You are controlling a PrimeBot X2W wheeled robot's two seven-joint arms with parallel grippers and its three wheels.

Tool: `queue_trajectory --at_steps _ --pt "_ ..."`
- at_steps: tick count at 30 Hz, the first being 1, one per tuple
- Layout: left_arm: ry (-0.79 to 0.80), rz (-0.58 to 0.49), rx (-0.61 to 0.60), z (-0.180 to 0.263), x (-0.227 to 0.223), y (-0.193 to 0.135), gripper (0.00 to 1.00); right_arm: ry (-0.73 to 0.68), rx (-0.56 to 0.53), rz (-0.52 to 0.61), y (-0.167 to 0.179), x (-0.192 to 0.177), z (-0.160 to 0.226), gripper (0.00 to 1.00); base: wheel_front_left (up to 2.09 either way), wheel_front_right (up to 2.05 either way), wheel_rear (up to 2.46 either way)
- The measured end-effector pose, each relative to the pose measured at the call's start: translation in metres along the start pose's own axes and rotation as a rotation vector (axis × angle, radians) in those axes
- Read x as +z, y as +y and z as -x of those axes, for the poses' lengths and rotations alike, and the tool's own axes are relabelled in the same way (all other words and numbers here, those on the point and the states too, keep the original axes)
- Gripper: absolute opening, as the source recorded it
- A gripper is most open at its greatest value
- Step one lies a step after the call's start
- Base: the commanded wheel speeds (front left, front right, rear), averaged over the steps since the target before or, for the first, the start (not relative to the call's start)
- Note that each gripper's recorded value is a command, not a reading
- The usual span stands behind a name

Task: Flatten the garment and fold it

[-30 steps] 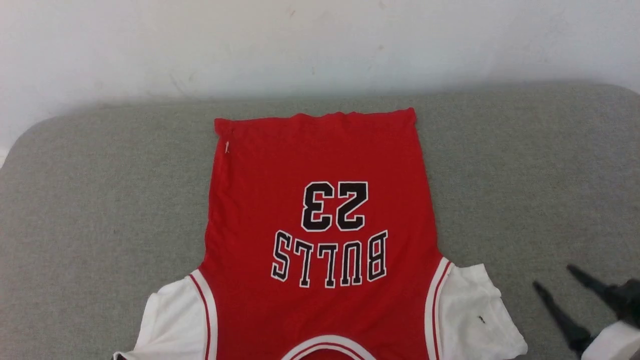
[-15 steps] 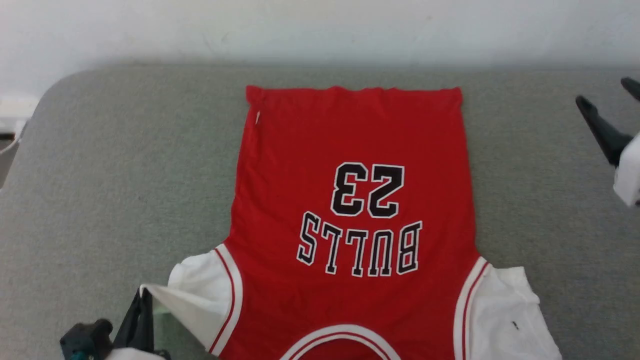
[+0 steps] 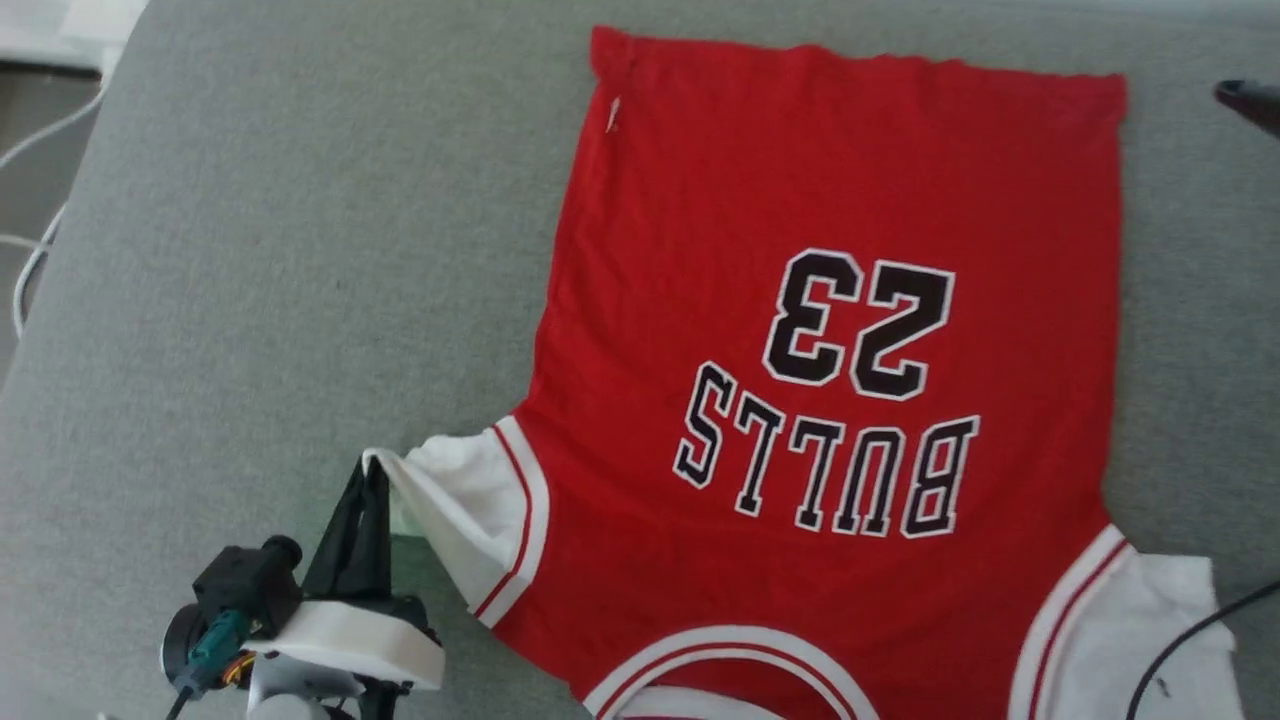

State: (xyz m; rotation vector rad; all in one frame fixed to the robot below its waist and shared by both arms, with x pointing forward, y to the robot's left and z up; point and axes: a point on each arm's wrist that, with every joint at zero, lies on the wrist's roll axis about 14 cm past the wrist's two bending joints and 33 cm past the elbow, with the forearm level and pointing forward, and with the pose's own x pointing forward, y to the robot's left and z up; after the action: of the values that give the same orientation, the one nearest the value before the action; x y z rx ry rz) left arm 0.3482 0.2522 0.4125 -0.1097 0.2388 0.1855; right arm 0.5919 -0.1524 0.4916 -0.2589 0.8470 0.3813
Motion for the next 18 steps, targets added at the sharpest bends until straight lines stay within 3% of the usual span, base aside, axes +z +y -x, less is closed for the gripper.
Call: queue_trajectory --at_steps 11,17,18 --pt "0.028 -0.027 0.042 -0.016 -0.011 0.004 0.0 0.218 0.046 -0.021 0.021 -0.035 -0.107 1.0 0.0 0.0 0.0" --pt "0.06 -0.05 0.075 -0.016 -0.02 0.014 0.0 0.257 0.069 0.002 0.032 -0.051 -0.142 1.0 0.0 0.0 0.0" --pt "0.065 -0.054 0.079 -0.015 -0.021 0.016 0.0 0.255 0.072 0.007 0.032 -0.05 -0.145 0.13 0.0 0.0 0.0"
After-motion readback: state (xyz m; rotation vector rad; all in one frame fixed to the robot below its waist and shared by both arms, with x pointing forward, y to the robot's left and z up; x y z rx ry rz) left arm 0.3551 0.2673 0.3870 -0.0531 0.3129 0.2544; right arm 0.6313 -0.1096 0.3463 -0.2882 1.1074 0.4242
